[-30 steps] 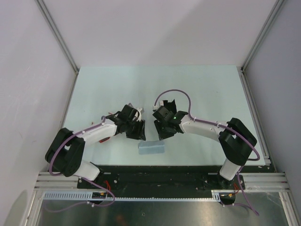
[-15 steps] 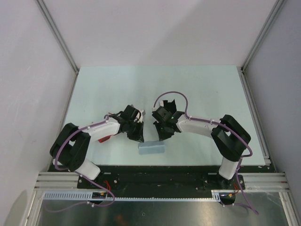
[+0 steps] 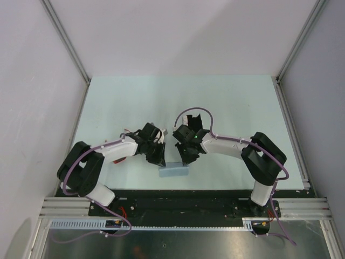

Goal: Organize the sunglasses

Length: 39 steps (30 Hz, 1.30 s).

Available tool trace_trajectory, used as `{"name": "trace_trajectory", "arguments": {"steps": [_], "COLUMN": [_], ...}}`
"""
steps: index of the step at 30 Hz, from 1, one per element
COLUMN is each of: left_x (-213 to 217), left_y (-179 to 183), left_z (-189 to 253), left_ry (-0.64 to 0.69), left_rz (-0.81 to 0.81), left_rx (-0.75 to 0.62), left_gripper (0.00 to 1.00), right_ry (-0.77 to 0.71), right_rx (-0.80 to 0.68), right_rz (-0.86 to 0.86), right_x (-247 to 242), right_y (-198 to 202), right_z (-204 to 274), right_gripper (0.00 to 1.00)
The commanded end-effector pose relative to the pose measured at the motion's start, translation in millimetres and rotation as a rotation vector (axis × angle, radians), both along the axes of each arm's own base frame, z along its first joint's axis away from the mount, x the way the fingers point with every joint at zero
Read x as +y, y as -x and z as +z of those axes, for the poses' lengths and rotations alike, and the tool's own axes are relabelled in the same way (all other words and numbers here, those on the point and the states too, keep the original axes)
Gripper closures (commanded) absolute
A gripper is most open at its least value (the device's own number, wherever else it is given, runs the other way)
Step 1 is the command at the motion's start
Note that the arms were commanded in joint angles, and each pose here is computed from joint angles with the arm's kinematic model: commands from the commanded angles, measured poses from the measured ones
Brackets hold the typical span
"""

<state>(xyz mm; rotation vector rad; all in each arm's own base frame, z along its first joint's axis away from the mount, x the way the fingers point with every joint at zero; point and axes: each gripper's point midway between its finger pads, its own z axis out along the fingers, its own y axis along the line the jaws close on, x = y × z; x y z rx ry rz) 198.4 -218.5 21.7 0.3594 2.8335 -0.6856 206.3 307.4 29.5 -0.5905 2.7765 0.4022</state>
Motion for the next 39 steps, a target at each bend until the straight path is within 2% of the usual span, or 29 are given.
{"name": "trace_trajectory", "arguments": {"steps": [1, 17, 23, 31, 39], "left_x": [-3.0, 0.1, 3.5, 7.4, 13.3], "left_y": [9.1, 28.9, 34.0, -1.3, -18.2], "left_z": [6.0, 13.8, 23.0, 36.6, 32.3], "left_ry": [0.030, 0.074, 0.095, 0.029, 0.011], "left_rz": [-0.033, -0.039, -0.049, 0.082, 0.172], "left_rx": [-0.010, 0.008, -0.024, -0.123, -0.089], "left_gripper": [0.77, 0.75, 0.74, 0.73, 0.73], "right_ry": [0.005, 0.026, 0.016, -0.115, -0.149], "right_rx": [0.008, 0.063, 0.075, -0.038, -0.028], "right_rz": [0.027, 0.081, 0.100, 0.025, 0.009], "right_x": [-0.3, -6.1, -10.2, 2.0, 32.7], "right_y": [7.4, 31.6, 39.7, 3.9, -16.5], "right_z": [4.6, 10.5, 18.4, 47.7, 22.3], "right_gripper": [0.83, 0.82, 0.80, 0.79, 0.82]}}
